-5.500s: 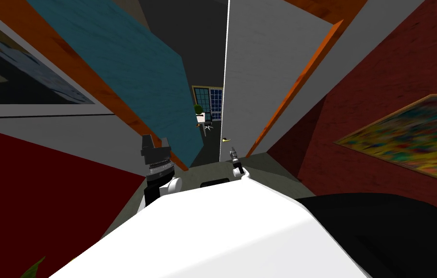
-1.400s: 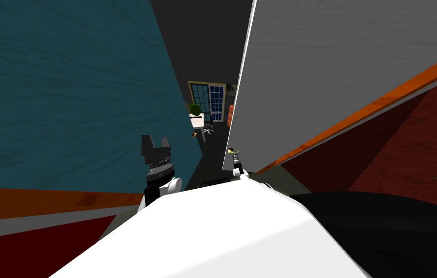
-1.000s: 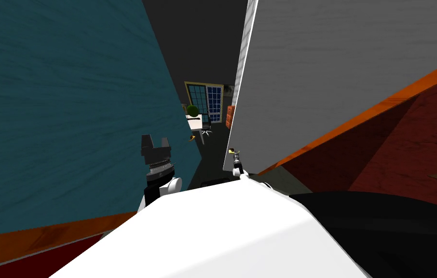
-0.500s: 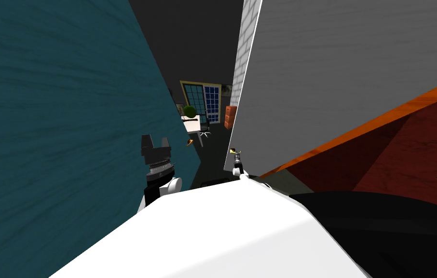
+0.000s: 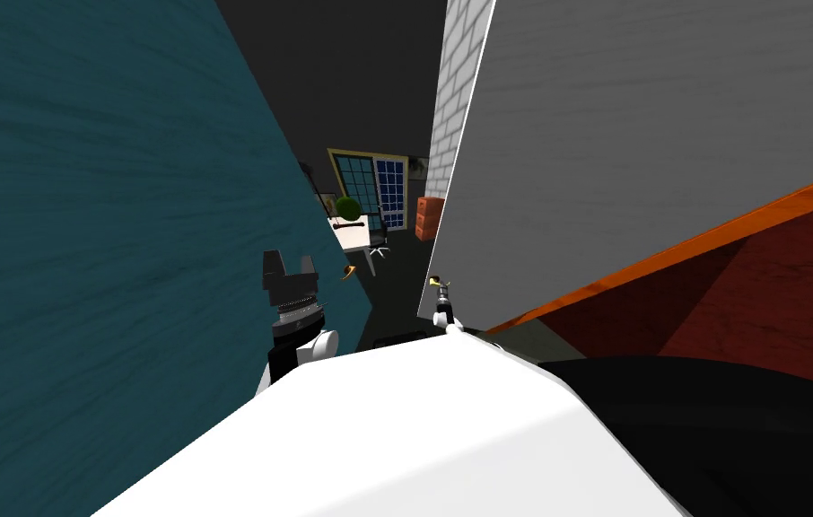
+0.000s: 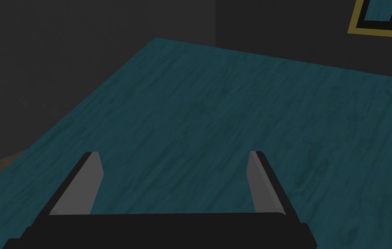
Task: Push the door open
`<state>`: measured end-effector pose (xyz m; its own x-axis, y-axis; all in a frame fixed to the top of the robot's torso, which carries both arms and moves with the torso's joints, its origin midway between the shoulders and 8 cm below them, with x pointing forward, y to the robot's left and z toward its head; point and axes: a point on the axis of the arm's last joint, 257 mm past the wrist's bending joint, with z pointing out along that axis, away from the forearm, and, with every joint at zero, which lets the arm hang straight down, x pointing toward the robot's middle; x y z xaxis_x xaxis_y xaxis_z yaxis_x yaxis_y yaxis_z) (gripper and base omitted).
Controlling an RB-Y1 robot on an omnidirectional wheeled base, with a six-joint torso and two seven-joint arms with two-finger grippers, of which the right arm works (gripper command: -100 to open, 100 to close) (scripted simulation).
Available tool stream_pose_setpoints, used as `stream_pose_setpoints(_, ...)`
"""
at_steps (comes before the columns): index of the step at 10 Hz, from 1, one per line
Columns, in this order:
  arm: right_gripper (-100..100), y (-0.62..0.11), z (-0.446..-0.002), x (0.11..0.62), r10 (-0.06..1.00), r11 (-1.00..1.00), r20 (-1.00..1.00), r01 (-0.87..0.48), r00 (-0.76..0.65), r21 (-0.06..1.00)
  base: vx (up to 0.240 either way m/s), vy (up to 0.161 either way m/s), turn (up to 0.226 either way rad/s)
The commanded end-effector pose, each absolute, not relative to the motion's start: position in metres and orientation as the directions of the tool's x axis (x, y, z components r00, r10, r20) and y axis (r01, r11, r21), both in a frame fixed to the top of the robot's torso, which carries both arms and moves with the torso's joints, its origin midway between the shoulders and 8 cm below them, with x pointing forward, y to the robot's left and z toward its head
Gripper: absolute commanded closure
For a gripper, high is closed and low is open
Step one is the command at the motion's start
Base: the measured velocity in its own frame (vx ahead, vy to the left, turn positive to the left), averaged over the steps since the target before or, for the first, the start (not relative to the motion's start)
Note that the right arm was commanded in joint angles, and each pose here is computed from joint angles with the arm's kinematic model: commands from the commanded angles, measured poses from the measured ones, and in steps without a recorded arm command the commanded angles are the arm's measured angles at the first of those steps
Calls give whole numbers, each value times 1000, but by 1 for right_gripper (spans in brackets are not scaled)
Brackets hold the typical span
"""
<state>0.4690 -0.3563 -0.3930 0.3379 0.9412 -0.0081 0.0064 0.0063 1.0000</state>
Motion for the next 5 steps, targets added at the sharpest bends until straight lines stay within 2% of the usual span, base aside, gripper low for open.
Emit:
stream_pose_setpoints(1, 100, -369, -389, 470, 934, 18, -17, 0, 358, 1000, 194, -24, -36)
stream_pose_setpoints(5, 100, -388, -387, 465, 919, 28, -26, -1, 394, 1000, 180, -11, -40)
